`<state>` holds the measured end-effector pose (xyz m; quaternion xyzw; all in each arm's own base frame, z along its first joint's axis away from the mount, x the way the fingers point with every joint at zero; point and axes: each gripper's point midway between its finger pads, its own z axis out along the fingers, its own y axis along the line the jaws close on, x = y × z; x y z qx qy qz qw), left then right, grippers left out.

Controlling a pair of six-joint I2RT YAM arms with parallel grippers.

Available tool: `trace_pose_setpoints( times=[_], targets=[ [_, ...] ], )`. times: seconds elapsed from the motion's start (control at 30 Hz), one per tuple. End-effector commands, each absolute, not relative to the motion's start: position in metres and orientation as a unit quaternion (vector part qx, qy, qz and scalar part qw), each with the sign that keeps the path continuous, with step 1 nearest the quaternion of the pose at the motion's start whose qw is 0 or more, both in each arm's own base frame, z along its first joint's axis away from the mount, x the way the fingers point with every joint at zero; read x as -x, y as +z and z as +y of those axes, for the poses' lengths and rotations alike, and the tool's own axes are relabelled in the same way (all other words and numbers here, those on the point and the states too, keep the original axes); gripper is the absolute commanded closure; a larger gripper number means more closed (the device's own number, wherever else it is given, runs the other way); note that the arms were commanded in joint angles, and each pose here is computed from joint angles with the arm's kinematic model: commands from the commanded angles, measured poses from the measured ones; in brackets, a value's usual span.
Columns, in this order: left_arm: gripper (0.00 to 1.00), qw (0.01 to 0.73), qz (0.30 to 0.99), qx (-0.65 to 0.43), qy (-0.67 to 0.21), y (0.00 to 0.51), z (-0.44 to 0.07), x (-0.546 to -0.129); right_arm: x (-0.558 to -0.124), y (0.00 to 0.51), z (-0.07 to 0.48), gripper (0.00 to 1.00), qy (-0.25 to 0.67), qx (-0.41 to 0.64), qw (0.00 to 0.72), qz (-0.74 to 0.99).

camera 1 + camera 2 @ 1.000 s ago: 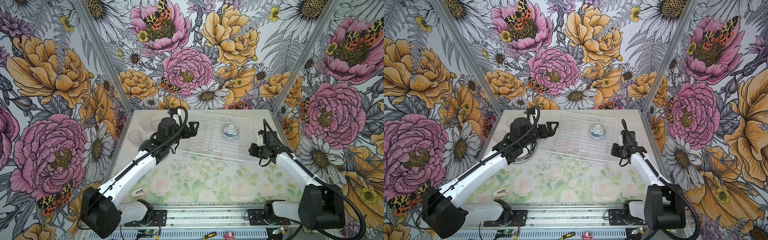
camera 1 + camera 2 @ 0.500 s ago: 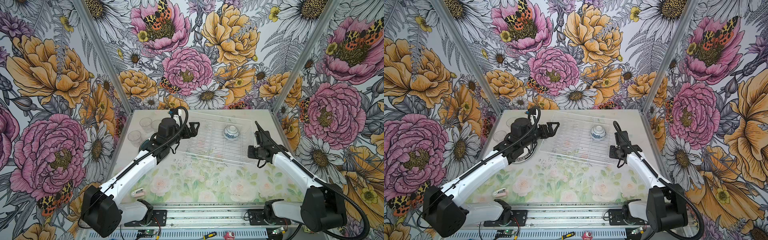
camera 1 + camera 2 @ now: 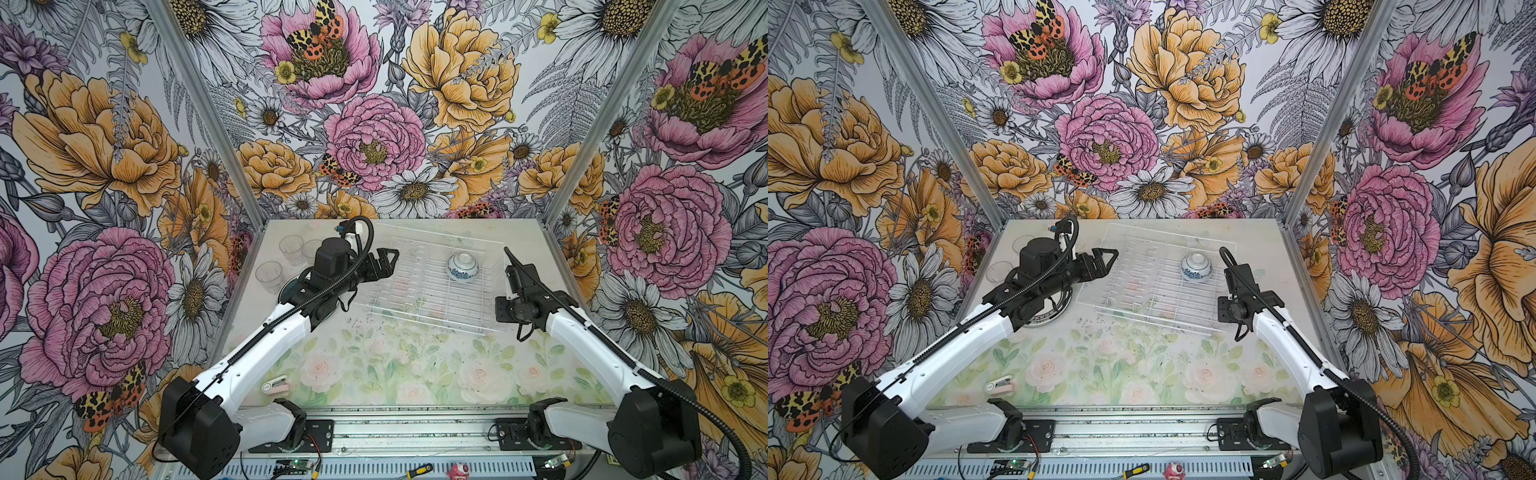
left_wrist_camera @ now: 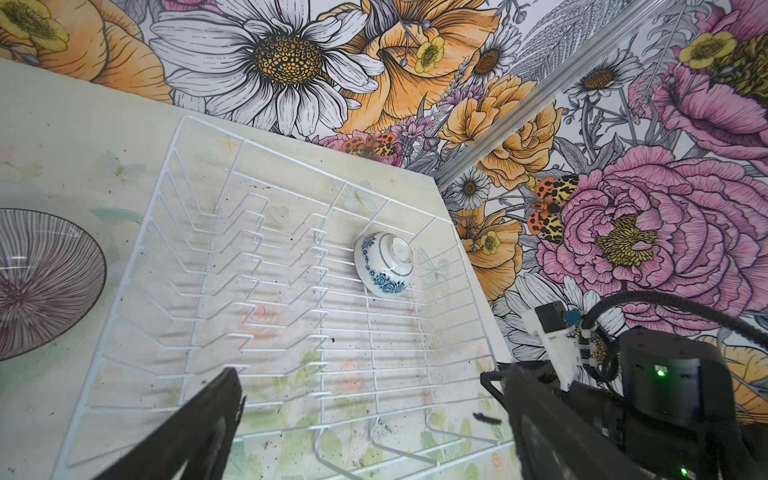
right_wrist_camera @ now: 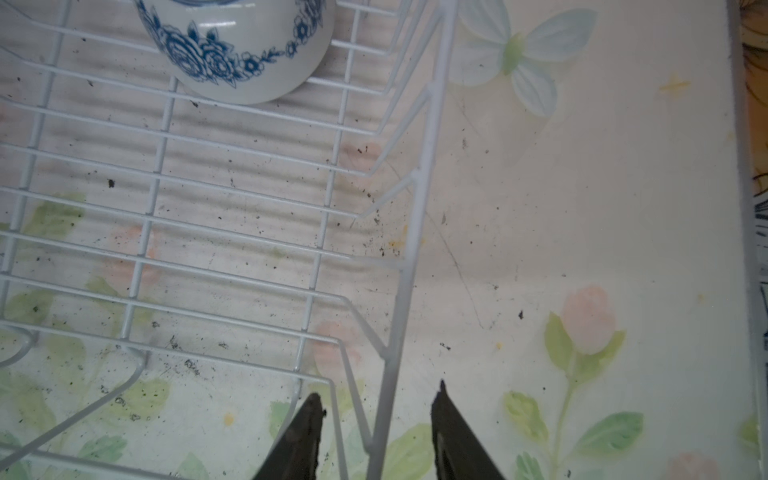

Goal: Unload the mixed dishes from the dish rack
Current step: 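Pull the left arm back toward the robot while the right gripper moves over the bowl, then lower the open right gripper around the blue-patterned bowl in the rack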

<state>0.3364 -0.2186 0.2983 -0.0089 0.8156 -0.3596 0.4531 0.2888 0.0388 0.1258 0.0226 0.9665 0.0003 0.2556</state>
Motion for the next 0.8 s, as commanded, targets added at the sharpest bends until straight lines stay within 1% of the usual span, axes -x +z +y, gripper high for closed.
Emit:
trace_pose_setpoints(
  times=[0.0, 0.17, 0.33, 0.47, 0.6, 0.7, 0.77],
  targets=[
    [0.01, 0.45, 0.816, 0.017, -0.362, 0.303, -0.203, -0.307, -0.299, 0.17, 0.039, 0.5, 0.006, -0.025, 0.318, 0.948],
    [0.01, 0.455, 0.819, 0.027, -0.348, 0.292, -0.174, -0.268, -0.312, 0.198, 0.052, 0.45, 0.017, -0.001, 0.348, 0.937],
    [0.01, 0.461, 0.815, 0.032, -0.35, 0.285, -0.155, -0.238, -0.335, 0.215, 0.081, 0.34, -0.014, 0.054, 0.361, 0.931],
    [0.01, 0.456, 0.823, 0.036, -0.336, 0.265, -0.144, -0.226, -0.365, 0.206, 0.104, 0.29, -0.047, 0.101, 0.342, 0.933],
    [0.01, 0.451, 0.831, 0.028, -0.324, 0.247, -0.141, -0.221, -0.393, 0.189, 0.11, 0.23, -0.102, 0.132, 0.32, 0.932],
    [0.01, 0.454, 0.837, 0.023, -0.304, 0.231, -0.137, -0.223, -0.408, 0.17, 0.122, 0.2, -0.111, 0.158, 0.298, 0.935],
    [0.01, 0.446, 0.832, 0.024, -0.33, 0.227, -0.145, -0.222, -0.415, 0.159, 0.132, 0.18, -0.111, 0.174, 0.287, 0.936]
  ],
)
